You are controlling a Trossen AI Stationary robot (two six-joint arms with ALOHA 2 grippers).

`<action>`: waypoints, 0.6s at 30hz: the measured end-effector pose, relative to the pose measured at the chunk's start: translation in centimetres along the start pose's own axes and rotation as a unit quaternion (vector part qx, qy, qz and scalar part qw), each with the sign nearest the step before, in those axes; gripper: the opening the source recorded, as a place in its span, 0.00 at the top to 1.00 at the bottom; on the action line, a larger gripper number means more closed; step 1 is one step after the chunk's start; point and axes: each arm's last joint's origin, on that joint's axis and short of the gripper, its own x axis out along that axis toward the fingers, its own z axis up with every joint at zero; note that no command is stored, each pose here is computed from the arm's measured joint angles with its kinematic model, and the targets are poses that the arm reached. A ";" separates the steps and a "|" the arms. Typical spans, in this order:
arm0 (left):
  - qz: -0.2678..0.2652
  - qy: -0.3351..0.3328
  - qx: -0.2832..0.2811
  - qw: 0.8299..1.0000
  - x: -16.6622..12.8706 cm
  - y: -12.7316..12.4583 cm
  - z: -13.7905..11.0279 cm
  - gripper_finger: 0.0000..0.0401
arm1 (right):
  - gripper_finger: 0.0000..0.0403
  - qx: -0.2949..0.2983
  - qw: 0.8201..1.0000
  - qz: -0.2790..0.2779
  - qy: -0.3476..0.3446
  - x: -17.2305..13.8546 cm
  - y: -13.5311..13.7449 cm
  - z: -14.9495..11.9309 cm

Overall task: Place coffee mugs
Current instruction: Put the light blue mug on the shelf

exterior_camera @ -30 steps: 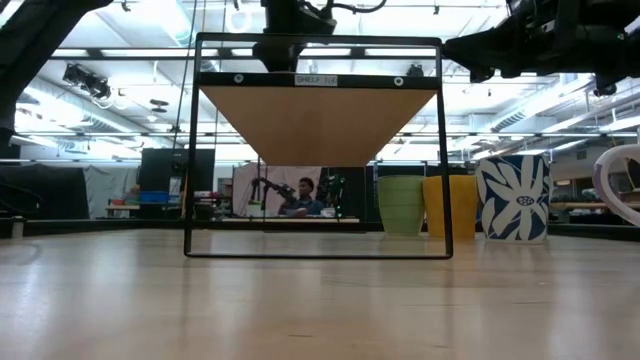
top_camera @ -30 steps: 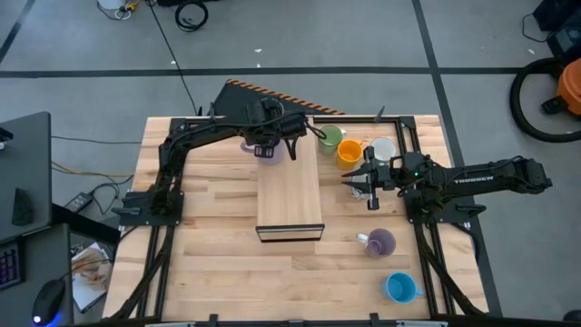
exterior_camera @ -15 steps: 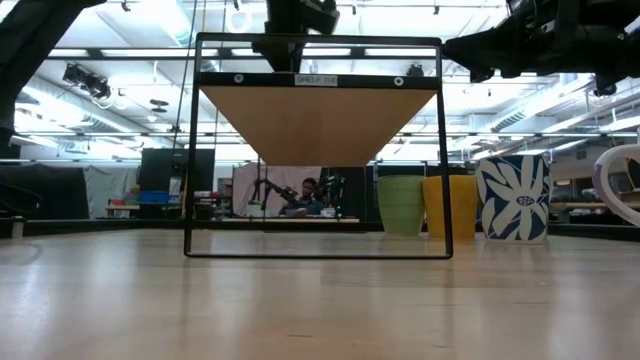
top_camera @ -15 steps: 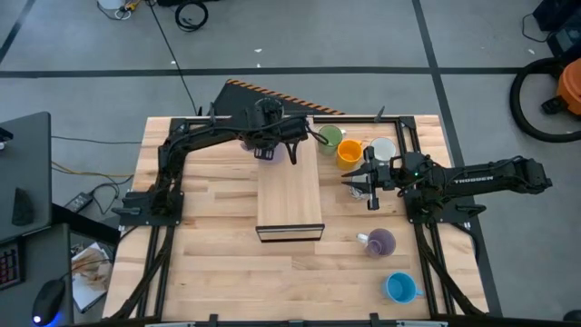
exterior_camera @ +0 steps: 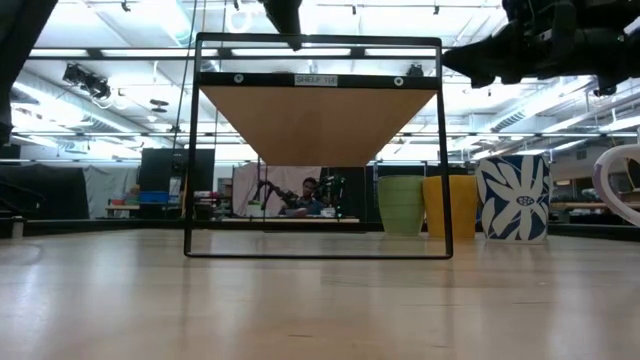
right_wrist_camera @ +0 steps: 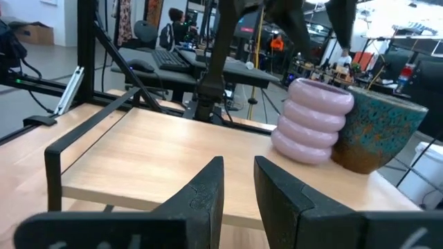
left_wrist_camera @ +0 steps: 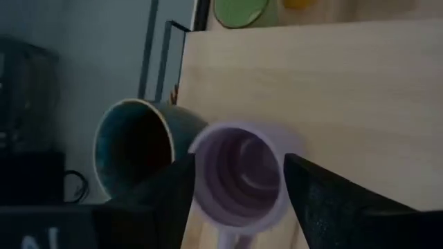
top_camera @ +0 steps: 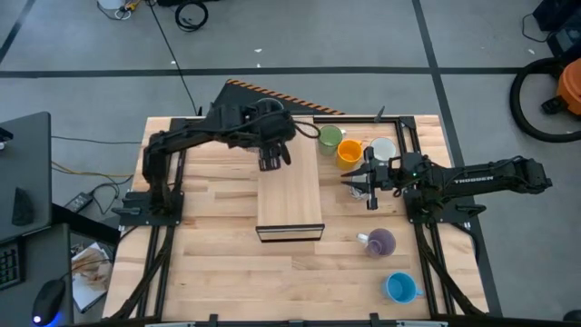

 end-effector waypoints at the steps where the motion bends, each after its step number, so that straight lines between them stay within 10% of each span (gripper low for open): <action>1: -0.003 -0.008 0.002 1.000 -0.4 -0.2 0.0 0.45 | 0.78 0.003 1.000 0.000 0.001 0.0 0.0 0.0; 18: -0.033 -0.103 0.023 0.994 -1.5 -3.4 1.4 0.57 | 0.78 0.019 0.999 -0.036 0.027 0.2 -0.2 -0.5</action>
